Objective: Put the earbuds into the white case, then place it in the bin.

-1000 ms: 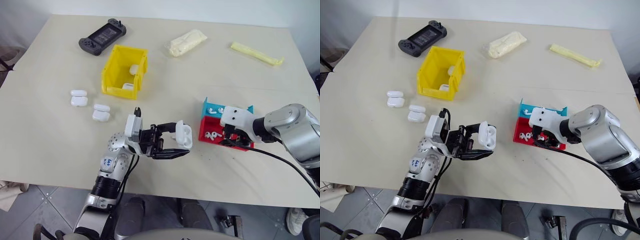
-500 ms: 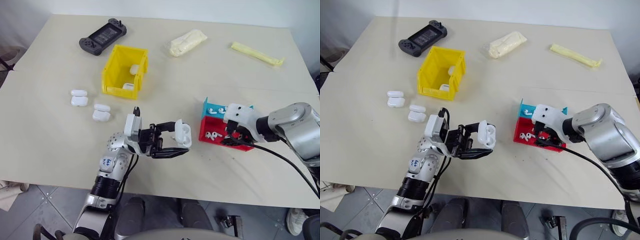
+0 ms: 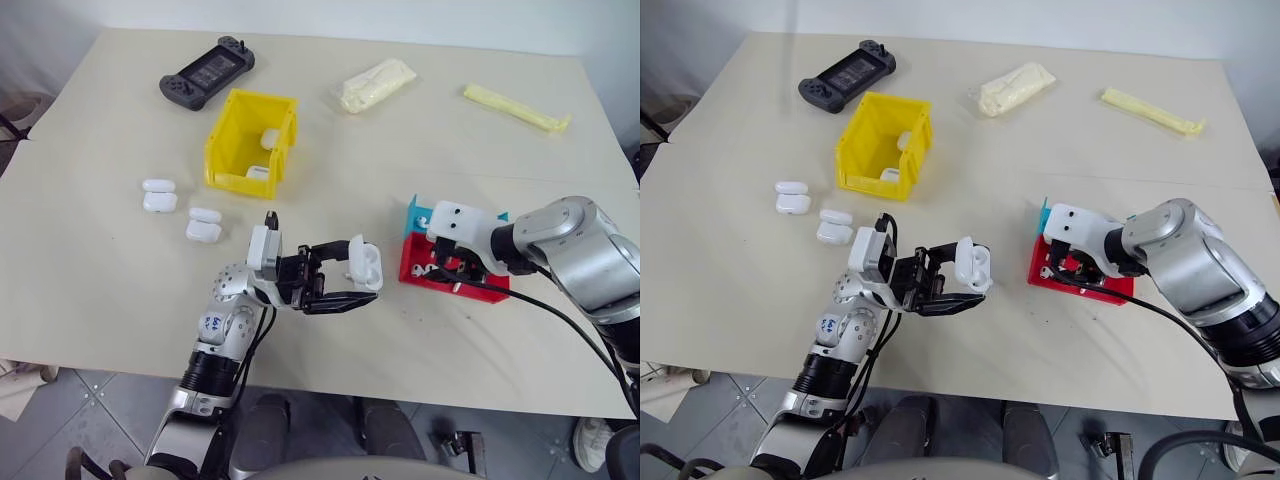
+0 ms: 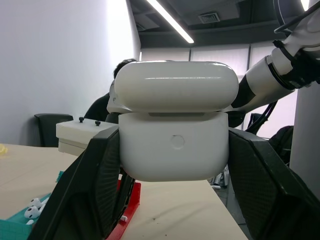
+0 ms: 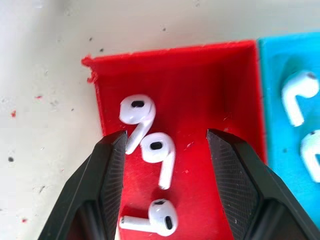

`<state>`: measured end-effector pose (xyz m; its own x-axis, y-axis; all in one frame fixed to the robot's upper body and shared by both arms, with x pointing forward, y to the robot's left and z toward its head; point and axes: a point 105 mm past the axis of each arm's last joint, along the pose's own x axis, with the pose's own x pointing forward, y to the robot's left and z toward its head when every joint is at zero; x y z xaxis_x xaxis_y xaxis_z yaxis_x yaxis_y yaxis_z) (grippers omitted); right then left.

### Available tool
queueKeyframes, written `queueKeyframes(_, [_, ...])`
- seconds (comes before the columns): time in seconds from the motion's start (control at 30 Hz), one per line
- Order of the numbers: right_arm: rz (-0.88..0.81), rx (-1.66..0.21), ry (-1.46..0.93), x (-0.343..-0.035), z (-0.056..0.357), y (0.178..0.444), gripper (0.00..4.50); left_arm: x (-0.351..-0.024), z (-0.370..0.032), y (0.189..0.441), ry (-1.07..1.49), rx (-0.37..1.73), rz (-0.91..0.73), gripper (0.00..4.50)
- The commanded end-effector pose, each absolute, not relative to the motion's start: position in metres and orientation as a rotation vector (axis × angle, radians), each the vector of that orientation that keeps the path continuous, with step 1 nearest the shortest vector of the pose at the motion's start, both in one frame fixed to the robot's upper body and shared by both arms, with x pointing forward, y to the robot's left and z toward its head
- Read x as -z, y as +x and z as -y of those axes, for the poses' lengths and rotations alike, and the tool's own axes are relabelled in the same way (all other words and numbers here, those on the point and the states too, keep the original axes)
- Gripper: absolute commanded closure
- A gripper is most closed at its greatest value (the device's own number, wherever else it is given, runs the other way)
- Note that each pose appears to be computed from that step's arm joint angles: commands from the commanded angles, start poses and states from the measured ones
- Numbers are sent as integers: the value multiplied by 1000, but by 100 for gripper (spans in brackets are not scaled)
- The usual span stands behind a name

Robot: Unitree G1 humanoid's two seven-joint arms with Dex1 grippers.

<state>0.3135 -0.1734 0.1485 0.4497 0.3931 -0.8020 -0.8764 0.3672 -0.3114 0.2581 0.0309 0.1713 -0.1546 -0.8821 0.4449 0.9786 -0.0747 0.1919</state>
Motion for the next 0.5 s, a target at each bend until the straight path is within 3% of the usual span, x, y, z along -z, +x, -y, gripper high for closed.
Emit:
queueKeyframes(0.03, [-664,-922,-844,-156,169,314,186,-180,-31,254,-216,1654,561,171])
queueKeyframes(0.5, [-668,-910,-822,-165,178,316,186,-182,-30,254,-219,1651,561,171])
